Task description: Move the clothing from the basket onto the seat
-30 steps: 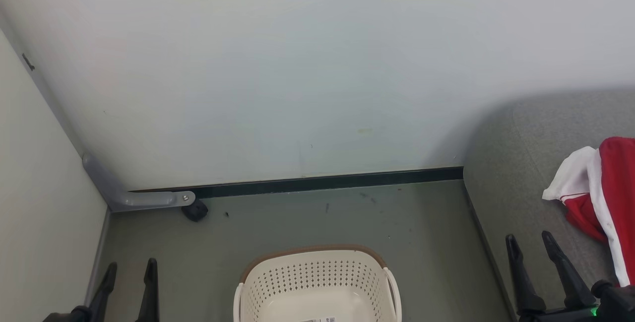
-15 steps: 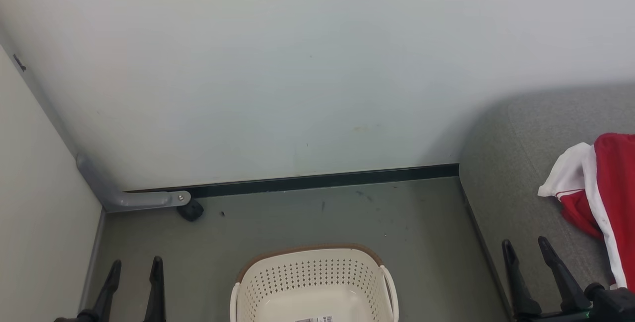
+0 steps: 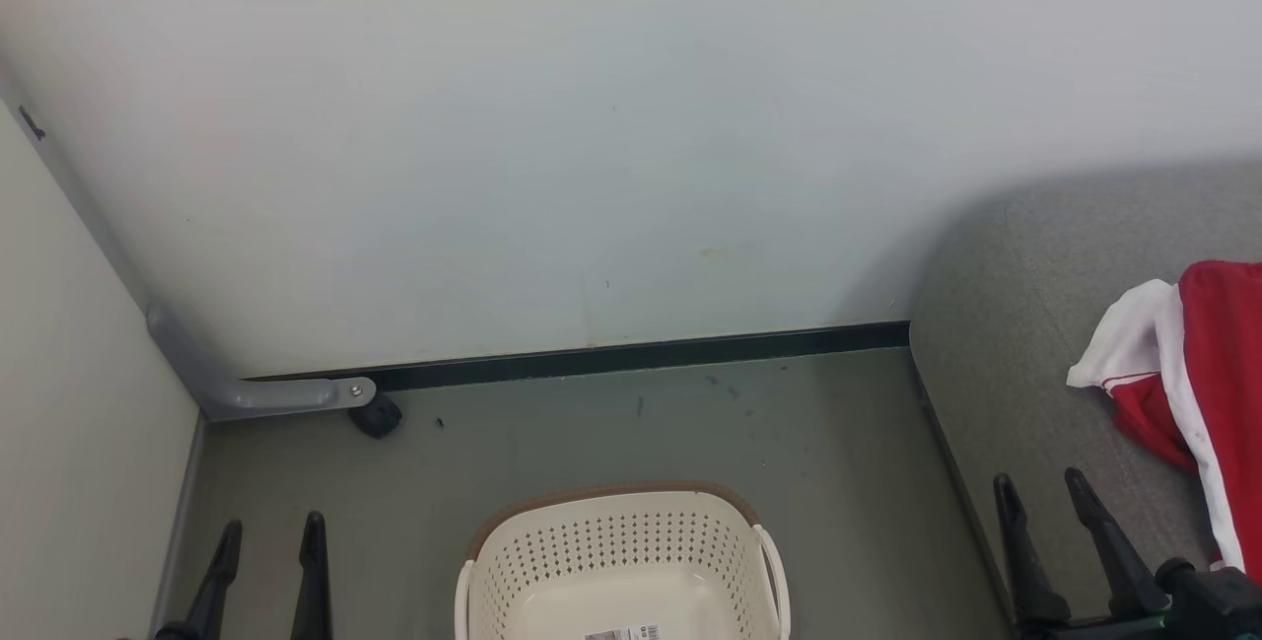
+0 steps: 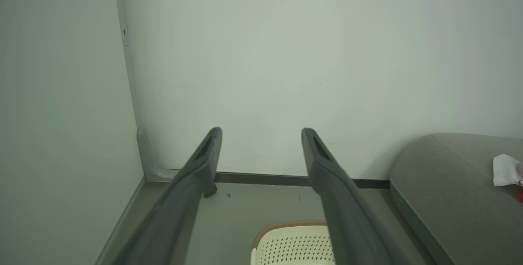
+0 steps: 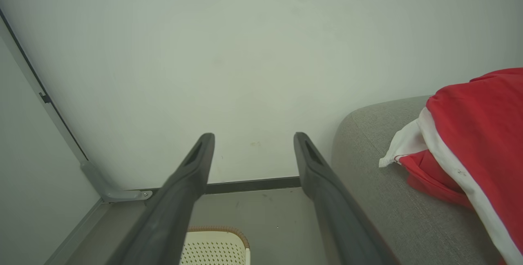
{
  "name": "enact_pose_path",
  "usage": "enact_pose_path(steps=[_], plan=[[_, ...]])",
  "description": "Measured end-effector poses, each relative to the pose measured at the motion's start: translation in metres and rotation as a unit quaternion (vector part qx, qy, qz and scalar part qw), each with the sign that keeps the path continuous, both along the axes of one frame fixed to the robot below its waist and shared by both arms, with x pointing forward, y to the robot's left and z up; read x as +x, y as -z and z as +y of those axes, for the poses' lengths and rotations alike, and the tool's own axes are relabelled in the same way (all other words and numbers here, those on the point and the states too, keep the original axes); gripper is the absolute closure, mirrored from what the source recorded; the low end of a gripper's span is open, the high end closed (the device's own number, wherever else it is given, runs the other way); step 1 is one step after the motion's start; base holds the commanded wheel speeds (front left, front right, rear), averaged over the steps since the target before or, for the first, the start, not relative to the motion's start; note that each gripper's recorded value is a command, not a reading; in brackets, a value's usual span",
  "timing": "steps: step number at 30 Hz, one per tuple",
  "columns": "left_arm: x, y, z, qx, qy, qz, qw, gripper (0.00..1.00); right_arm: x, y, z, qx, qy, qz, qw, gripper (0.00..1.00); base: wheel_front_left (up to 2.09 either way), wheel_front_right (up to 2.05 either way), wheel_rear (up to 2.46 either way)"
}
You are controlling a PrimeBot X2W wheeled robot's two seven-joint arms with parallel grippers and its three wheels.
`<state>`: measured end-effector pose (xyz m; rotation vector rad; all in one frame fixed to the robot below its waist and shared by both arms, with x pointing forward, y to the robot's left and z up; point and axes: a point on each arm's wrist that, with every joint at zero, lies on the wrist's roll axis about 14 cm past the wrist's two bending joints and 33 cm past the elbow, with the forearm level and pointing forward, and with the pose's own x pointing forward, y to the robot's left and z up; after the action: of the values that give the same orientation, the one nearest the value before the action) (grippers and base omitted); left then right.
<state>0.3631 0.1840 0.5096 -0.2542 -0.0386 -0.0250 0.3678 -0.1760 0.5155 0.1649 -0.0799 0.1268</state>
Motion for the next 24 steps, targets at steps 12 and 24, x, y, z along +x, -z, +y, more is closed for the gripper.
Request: enact_pose_path(steps=[12,24], plan=[[0.001,-0.005,0.0,-0.004,-0.003,-0.009,1.0,0.0,0.0,0.003,0.0,-0.001,0.0,0.004,1.0,0.0,0.0,0.0,0.0],[-0.001,0.006,-0.006,-0.012,0.004,0.006,1.0,1.0,-0.006,0.021,0.004,0.005,-0.001,0.031,0.999,1.0,0.0,0.0,0.0]])
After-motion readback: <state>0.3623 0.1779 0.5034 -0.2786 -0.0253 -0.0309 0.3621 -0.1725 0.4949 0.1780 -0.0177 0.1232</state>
